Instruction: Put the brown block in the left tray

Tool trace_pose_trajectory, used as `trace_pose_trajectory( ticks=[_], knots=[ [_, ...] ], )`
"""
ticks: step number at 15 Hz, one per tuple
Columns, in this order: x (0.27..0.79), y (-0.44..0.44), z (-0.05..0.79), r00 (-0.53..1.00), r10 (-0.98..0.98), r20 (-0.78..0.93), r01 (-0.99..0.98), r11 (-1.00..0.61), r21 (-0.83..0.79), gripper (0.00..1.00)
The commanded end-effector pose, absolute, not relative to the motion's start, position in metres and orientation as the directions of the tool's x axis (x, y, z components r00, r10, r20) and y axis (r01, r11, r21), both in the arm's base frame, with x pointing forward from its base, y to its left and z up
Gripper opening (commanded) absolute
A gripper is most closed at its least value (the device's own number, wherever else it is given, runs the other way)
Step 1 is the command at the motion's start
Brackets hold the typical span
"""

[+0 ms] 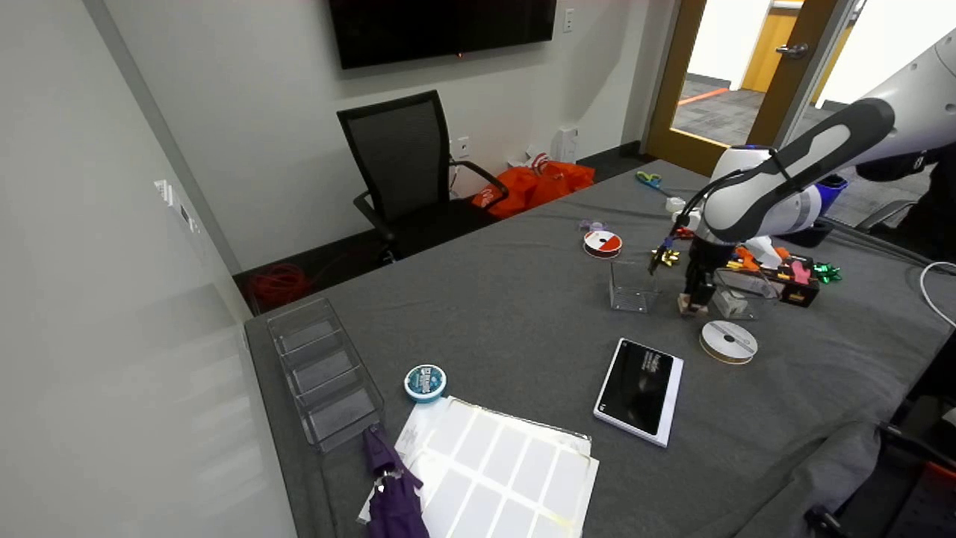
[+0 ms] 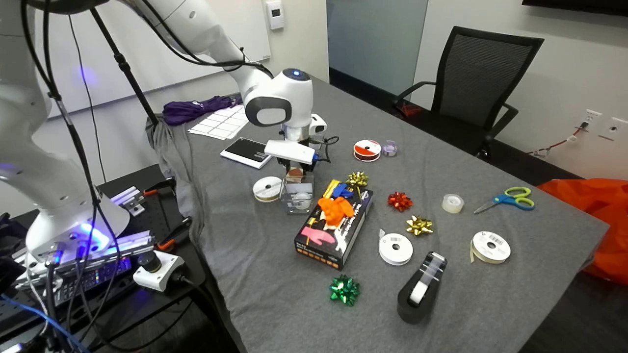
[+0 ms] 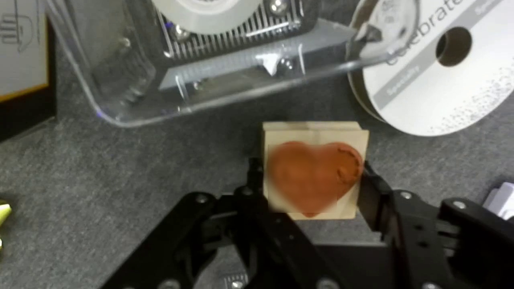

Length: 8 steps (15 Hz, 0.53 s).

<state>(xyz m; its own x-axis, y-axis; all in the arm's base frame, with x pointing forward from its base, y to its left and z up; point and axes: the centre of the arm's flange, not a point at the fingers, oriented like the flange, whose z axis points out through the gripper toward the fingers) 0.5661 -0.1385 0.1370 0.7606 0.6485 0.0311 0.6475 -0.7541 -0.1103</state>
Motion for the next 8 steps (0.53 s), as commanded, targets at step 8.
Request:
trace_pose_trajectory(
  ticks=[8],
  knots=[
    [0.561,-0.079,0.214,0.779,0.620,0.091,0.627,-0.768,-0.130,0.32]
  ],
)
